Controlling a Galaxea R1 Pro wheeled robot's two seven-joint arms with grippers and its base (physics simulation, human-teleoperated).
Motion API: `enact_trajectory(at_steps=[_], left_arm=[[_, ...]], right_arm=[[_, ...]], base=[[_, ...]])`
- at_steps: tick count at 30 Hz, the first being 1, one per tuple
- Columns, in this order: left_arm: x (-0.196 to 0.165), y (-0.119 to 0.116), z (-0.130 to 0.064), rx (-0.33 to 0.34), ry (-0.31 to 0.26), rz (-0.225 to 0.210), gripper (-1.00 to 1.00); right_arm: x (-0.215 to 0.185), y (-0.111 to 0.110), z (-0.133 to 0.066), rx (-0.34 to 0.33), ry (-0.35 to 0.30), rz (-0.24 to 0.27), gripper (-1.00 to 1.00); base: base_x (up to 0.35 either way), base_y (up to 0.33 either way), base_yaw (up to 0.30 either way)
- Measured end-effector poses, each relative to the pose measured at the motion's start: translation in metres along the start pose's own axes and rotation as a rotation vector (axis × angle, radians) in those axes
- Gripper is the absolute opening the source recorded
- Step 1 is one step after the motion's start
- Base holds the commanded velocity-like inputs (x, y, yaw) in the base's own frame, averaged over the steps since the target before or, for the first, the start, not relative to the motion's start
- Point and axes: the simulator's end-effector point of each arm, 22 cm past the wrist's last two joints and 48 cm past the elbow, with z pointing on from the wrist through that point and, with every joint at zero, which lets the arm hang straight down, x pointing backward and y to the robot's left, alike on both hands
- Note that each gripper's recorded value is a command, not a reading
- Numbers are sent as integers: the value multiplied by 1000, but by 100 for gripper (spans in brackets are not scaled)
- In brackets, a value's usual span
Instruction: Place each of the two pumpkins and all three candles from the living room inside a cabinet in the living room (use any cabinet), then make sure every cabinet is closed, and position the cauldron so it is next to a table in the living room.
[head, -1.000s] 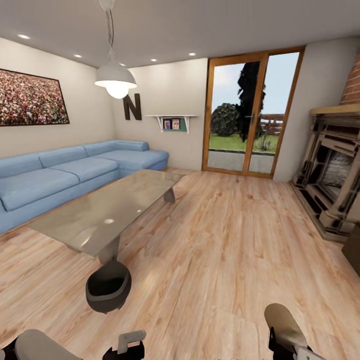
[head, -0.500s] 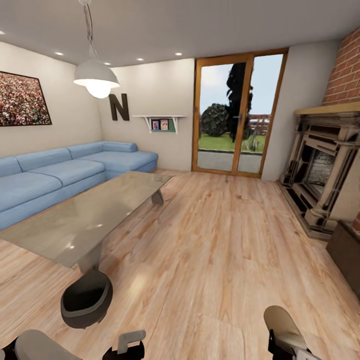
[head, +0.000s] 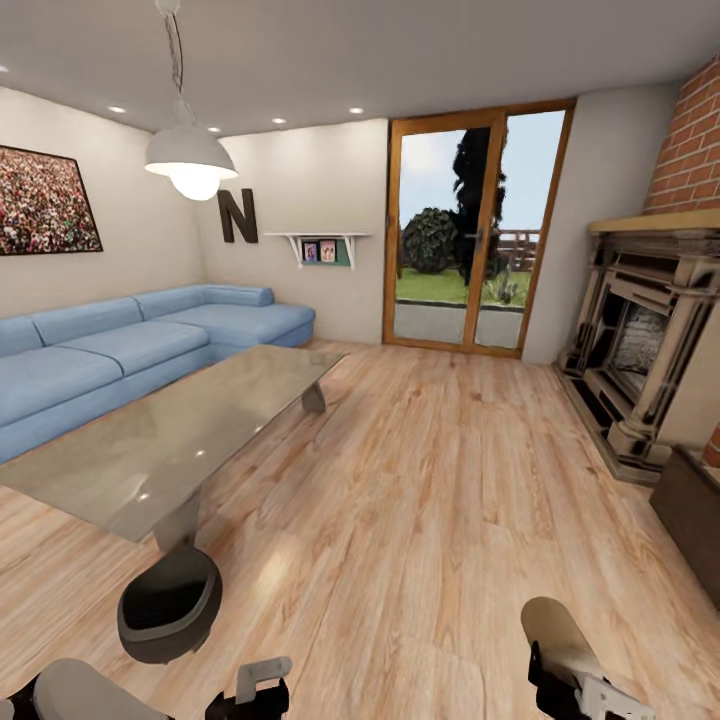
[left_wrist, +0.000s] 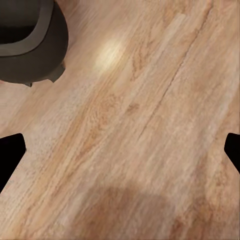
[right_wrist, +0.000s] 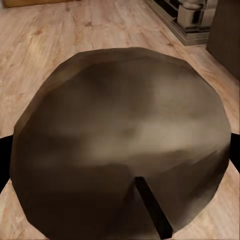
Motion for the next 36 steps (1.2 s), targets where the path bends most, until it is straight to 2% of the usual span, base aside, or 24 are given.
enact_trajectory(at_steps=[1, 2, 3, 5, 8, 12, 18, 21, 23, 24, 27, 30, 32, 36], left_arm=[[-4, 2, 4, -26, 8, -13, 100], [2, -2, 9, -15, 65, -29, 100], [4, -4, 11, -3, 89, -34, 100], [5, -12, 22, 56, 163, -29, 100], [10, -4, 37, 121, 250, 26, 100], [6, 4, 41, 146, 284, 39, 100], [-4, 7, 35, 149, 290, 37, 100], [-8, 5, 31, 153, 289, 35, 100], [-11, 0, 28, 160, 276, 29, 100], [-16, -3, 26, 163, 251, 20, 100], [-21, -6, 22, 165, 222, 5, 100], [-34, -9, 20, 167, 167, -18, 100], [-29, -19, 10, 190, 160, -32, 100], [-32, -21, 4, 195, 164, -35, 100]], right_arm=[[-11, 9, 9, -8, 0, 9, -100], [-28, 22, 26, -17, 15, 23, -100], [-51, 31, 35, -28, -8, 23, -100], [-68, 45, 51, -43, 45, 22, -100], [-76, 57, 61, -61, 146, 9, -100], [-81, 64, 61, -71, 196, -1, -100], [-111, 67, 58, -74, 169, 8, -100], [-133, 72, 54, -80, 143, 33, -100], [-139, 78, 49, -92, 153, 68, -100], [-140, 80, 47, -96, 158, 81, -100], [-145, 81, 45, -97, 162, 85, -100], [-149, 81, 44, -98, 164, 84, -100], [-154, 80, 45, -95, 160, 82, -100], [-159, 80, 43, -95, 165, 81, -100]], base=[[0, 0, 0], [0, 0, 0], [0, 0, 0], [0, 0, 0], [0, 0, 0], [0, 0, 0], [0, 0, 0], [0, 0, 0], [0, 0, -63], [0, 0, -162], [0, 0, -209], [0, 0, -238], [0, 0, -246], [0, 0, -246]])
